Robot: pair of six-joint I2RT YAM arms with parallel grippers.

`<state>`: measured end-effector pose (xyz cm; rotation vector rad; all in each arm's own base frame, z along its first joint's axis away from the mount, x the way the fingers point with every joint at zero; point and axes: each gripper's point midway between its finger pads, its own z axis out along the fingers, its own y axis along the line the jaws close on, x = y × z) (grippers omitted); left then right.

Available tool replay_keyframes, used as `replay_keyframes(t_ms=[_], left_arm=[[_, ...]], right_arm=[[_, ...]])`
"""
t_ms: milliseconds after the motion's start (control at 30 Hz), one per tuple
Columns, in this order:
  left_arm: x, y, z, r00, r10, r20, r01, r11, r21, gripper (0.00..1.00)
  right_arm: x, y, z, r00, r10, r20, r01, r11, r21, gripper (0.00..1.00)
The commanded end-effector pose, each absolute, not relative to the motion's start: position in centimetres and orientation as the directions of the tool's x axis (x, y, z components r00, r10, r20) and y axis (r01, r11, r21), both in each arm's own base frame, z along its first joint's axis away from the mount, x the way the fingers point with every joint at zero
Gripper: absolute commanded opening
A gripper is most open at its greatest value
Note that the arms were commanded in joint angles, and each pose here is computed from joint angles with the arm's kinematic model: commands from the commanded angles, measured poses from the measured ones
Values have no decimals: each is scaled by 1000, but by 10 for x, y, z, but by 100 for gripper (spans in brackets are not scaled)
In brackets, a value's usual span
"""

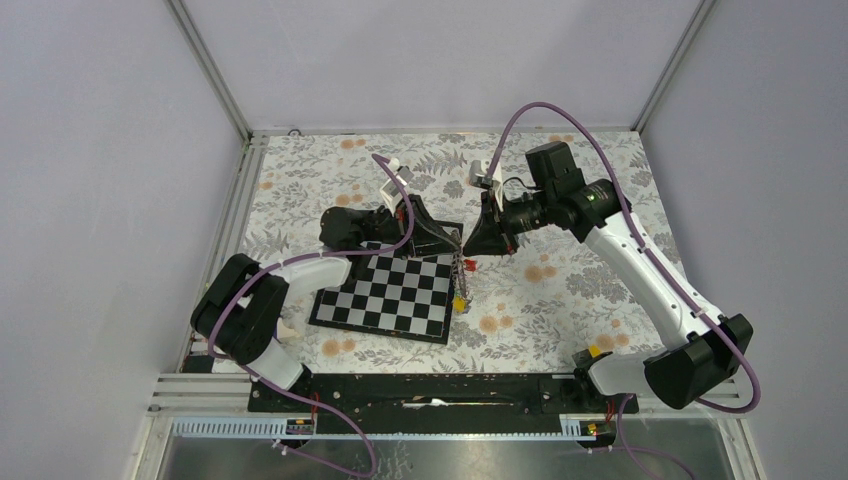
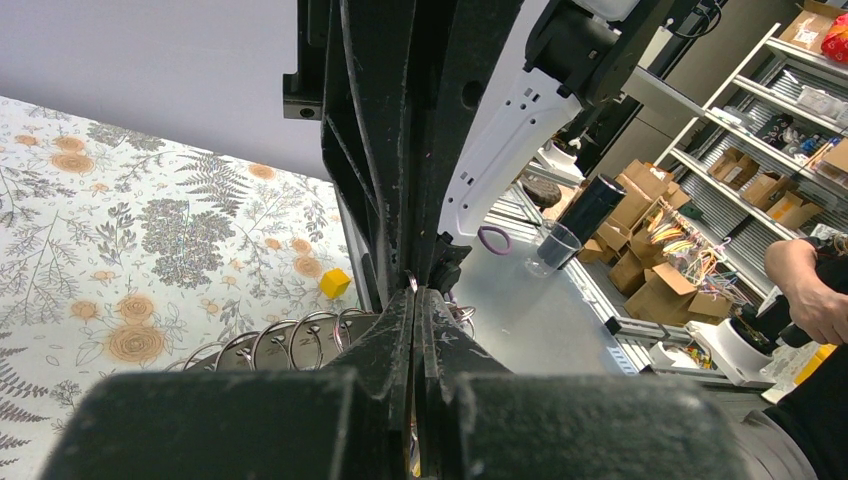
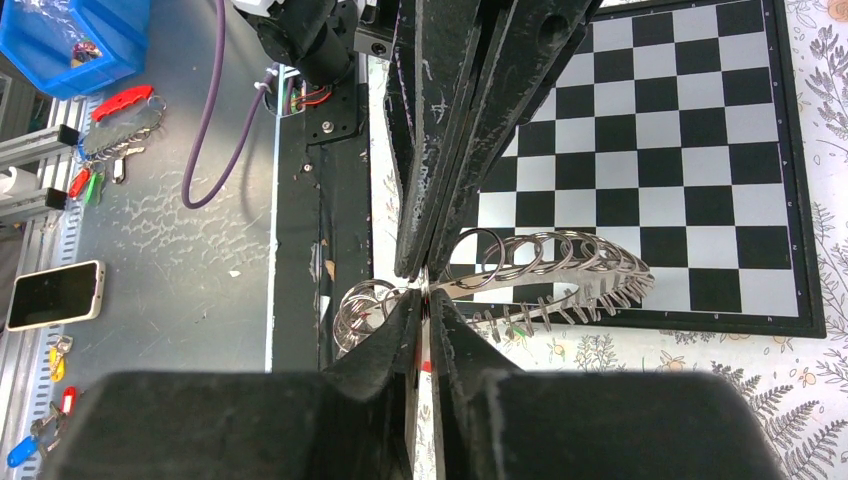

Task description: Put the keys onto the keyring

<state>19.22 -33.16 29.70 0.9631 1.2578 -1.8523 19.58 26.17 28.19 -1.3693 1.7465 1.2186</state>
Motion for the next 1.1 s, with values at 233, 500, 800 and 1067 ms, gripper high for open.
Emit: replay_keyframes(t_ms=[233,500,800,1067], left_arm=[[189,-330,313,-394,-196,-898,894,-309,-325,0],[194,-334,310,-364,-155,-918,906,-288,-310,25],[204,-340,293,-400,-80,-913,895,-246,-371,32],[207,-341,284,-395,-60,-917,899,-230,-373,32]], right_arm=[[193,259,283,-262,-419,-869,-963,52,265,0],[198,253,272,-237,-530,-814,-972,130,197,0],[202,256,267,-241,-600,-763,-970,155,185,0],[202,258,263,-256,-633,-730,-966,151,208,0]])
